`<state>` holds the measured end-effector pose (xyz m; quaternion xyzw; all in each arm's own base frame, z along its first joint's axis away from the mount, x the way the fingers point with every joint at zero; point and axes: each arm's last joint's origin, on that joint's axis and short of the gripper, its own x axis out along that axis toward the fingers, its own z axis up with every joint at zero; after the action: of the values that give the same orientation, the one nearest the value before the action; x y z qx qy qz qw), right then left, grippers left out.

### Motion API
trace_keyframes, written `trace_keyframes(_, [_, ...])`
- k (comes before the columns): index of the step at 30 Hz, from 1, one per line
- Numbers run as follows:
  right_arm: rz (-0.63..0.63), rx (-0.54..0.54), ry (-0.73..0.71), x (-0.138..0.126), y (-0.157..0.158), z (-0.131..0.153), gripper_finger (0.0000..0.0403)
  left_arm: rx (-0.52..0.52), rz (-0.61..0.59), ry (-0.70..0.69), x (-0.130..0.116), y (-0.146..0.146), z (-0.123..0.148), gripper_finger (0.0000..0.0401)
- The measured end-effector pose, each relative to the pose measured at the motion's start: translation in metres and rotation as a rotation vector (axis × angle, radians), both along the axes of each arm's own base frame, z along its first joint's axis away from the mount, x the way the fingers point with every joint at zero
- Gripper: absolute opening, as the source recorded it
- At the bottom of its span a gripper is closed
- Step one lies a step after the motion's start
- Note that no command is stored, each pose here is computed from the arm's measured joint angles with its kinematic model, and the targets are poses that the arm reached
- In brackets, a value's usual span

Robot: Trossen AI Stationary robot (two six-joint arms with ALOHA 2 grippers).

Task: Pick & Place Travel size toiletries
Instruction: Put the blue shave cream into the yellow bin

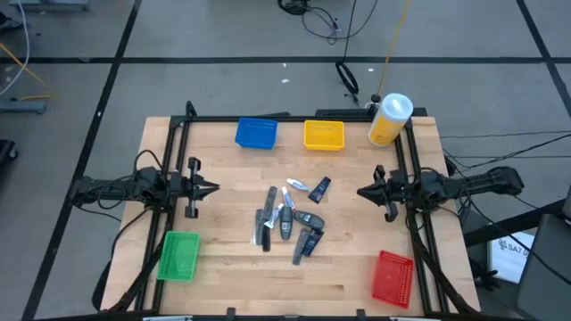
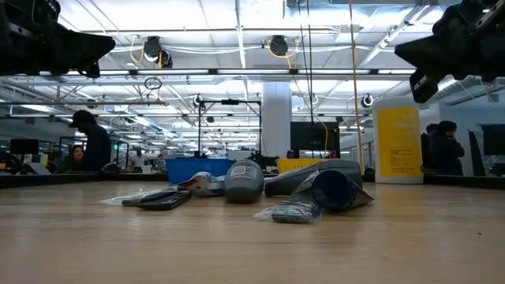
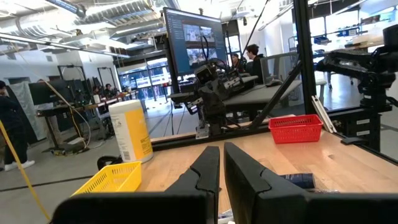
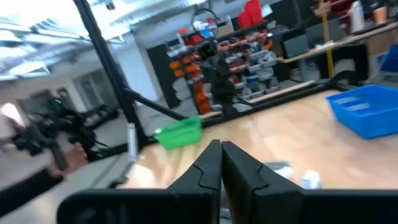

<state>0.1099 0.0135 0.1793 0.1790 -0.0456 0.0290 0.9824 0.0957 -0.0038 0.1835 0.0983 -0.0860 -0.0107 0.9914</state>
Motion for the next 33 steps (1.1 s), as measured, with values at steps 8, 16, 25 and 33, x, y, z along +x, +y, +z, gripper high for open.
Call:
trace_keyframes(8, [-0.182,-0.045,0.228,0.030,-0.001,-0.024,0.0015,0.000,-0.001,0.000,0.000,0.000,0.000,0.0026])
trace_keyframes(16, [-0.111,-0.247,0.526,0.092,-0.012,-0.006,0.0124,0.000,-0.001,-0.002,0.000,0.000,0.000,0.0026])
trace_keyframes(25, [0.130,-0.345,0.709,0.141,-0.060,0.005,0.0250,-0.095,-0.017,0.016,0.000,0.000,-0.001,0.0026])
trace_keyframes(33, [0.218,-0.399,0.829,0.146,-0.092,-0.030,0.0261,-0.134,0.058,0.013,0.000,0.002,-0.001,0.0026])
